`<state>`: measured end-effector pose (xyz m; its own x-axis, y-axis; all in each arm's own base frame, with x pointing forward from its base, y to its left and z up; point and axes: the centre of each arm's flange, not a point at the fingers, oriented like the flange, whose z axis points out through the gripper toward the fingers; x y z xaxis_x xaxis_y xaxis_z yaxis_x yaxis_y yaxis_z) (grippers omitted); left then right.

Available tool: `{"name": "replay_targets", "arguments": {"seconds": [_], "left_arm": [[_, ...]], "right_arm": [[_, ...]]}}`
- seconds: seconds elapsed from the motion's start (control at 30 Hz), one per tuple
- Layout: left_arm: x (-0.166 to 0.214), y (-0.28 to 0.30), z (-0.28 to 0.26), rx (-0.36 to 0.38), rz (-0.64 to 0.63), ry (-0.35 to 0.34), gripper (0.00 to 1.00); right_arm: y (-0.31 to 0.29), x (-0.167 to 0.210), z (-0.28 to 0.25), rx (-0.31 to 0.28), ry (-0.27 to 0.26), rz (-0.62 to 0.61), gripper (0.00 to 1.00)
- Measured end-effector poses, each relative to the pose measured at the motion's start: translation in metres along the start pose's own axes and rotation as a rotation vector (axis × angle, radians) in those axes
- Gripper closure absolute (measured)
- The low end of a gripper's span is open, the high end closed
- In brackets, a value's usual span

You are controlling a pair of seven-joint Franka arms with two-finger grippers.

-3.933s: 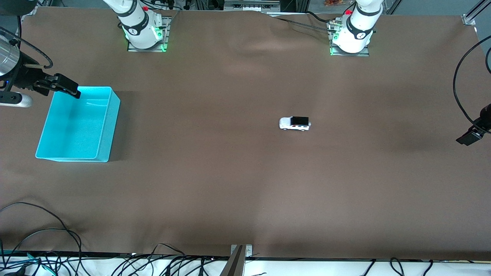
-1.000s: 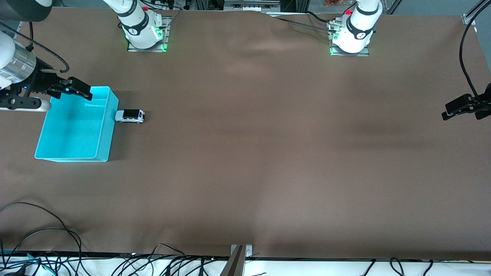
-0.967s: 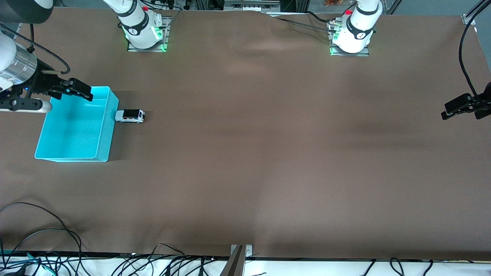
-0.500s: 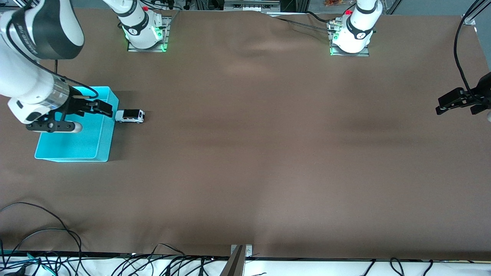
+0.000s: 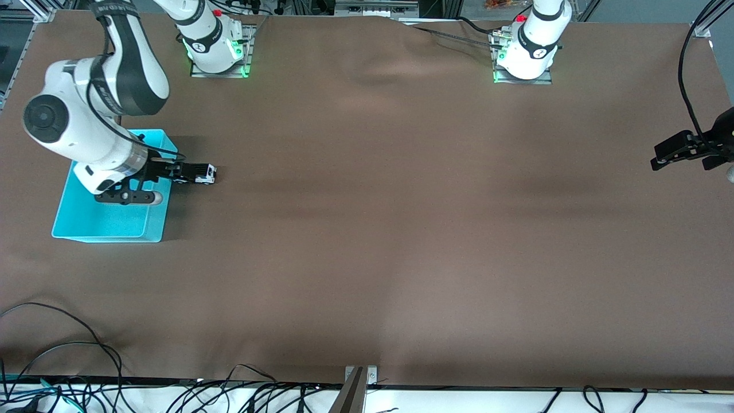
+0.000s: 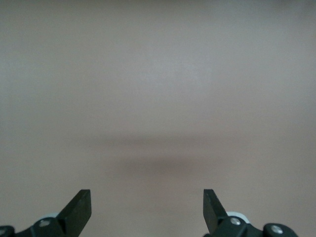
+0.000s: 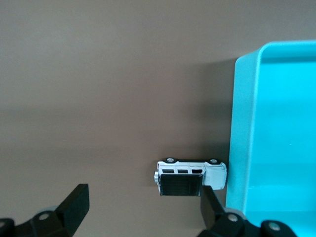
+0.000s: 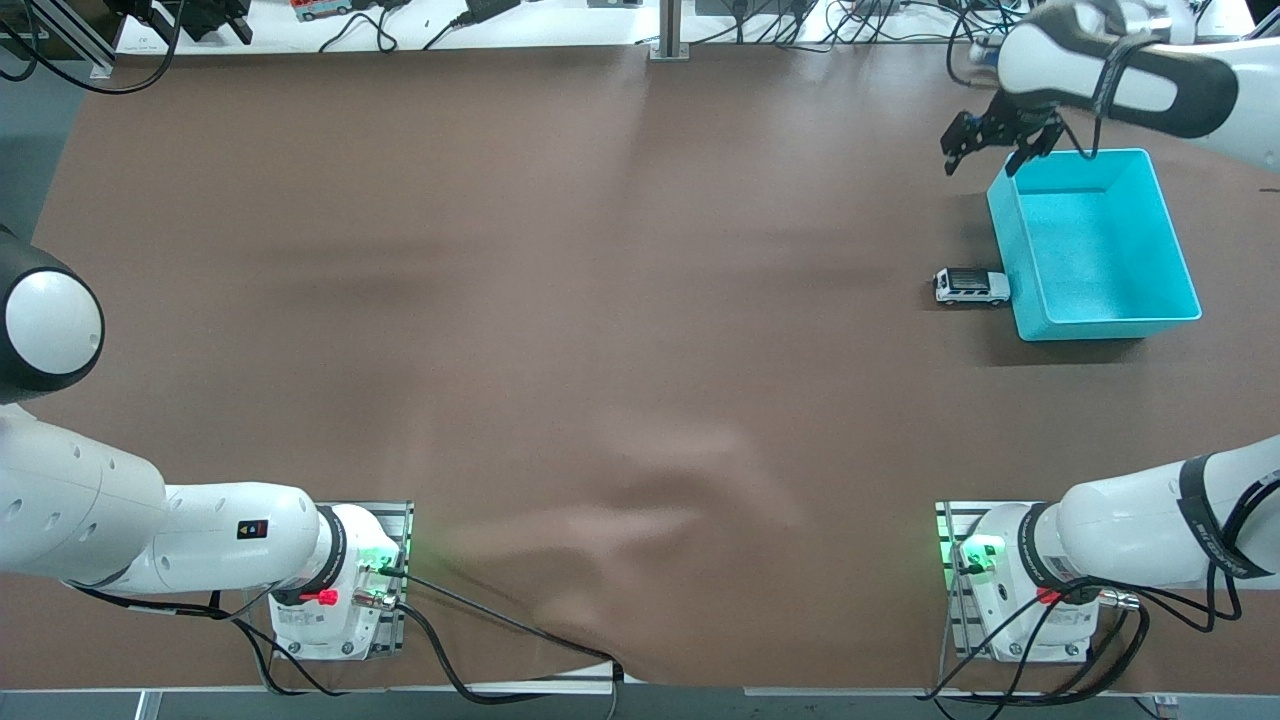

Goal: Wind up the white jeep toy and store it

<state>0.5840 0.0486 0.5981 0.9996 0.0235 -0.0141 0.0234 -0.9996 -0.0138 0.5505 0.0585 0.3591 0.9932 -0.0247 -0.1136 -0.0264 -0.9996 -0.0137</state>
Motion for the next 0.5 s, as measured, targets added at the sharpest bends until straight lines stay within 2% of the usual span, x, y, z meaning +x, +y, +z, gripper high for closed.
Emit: {"name": "replay_targets", "arguments": {"seconds": [0.2,0.4,0.5], "left_arm": [[0.0,0.0,0.003,0.0,0.001,-0.008,0.0],[0.0,0.0,0.004,-0.001,0.001,-0.01,0.0],[0.0,0.0,0.004,-0.001,0.002,-0.011,0.0]], "right_arm": [[0.008,-0.017,0.04,-0.006,-0.029,0.092,0.0],[0.012,-0.028,0.064,-0.008,-0.032,0.156,0.0],[0.013,-0.033,0.07,-0.011,-0.041,0.228,0.0]]}}
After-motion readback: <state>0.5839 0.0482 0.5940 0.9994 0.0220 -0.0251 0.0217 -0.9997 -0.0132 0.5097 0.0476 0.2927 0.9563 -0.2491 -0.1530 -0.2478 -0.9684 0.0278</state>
